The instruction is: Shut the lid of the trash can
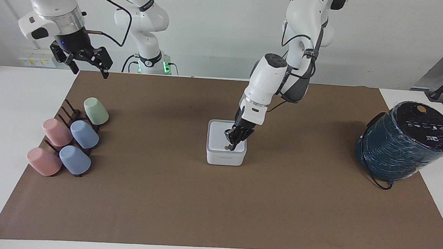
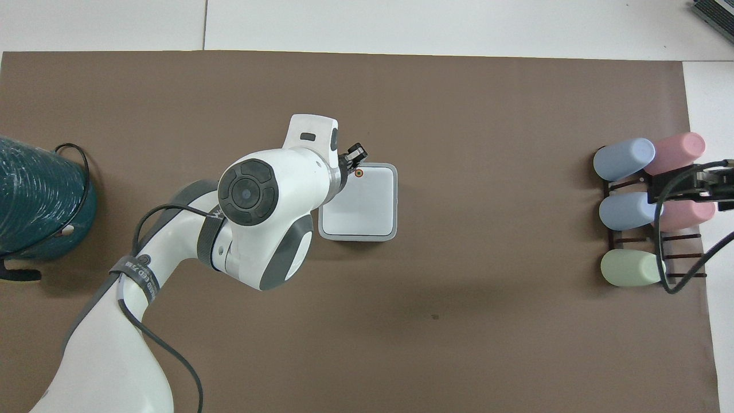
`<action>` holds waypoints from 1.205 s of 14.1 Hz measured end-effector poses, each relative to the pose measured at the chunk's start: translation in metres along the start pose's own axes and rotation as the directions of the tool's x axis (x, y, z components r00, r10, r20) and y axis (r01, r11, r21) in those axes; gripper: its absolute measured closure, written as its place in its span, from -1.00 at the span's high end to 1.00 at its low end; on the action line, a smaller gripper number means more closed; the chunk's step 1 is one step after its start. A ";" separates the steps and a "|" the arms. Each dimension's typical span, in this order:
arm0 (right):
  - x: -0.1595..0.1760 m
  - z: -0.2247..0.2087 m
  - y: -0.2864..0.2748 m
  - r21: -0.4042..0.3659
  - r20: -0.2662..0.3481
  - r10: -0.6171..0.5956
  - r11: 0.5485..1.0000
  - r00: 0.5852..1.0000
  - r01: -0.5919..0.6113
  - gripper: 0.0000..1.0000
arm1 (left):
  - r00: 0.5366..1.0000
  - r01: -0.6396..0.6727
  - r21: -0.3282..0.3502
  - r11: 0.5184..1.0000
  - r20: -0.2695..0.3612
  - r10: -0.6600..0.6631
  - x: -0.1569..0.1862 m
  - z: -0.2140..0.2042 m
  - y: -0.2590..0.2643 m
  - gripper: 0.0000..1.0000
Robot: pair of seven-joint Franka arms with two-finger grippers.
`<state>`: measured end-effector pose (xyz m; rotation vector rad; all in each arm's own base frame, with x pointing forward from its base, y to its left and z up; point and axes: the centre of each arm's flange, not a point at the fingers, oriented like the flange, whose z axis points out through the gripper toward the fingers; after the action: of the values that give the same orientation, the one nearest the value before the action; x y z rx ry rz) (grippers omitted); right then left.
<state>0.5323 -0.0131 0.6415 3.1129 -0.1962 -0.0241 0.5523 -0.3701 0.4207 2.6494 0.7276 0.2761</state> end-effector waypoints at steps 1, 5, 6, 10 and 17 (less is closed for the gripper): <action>0.000 0.000 0.000 0.000 0.000 0.000 1.000 1.000 0.000 1.00 | 1.000 -0.001 0.031 1.000 0.018 0.001 0.004 -0.012 0.004 -0.98; 0.000 0.000 0.000 0.000 0.000 0.000 1.000 1.000 0.000 1.00 | 0.997 -0.024 0.139 0.990 0.073 0.013 0.048 -0.104 0.009 -0.98; 0.000 0.000 0.000 0.000 0.000 0.000 1.000 1.000 0.000 1.00 | 0.997 -0.036 0.150 0.988 0.075 0.024 0.059 -0.124 0.006 -0.98; 0.000 0.000 0.000 0.000 0.000 0.000 1.000 1.000 0.000 1.00 | 0.982 -0.175 0.200 0.964 0.109 0.155 0.111 -0.201 -0.043 -0.98; 0.000 0.000 0.000 0.000 0.000 0.000 1.000 1.000 0.000 1.00 | 0.887 -0.458 0.287 0.841 0.216 0.409 0.157 -0.265 -0.121 -0.98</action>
<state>0.5323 -0.0131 0.6415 3.1129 -0.1962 -0.0241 0.5563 -0.1106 0.6261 3.0984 0.1137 0.0758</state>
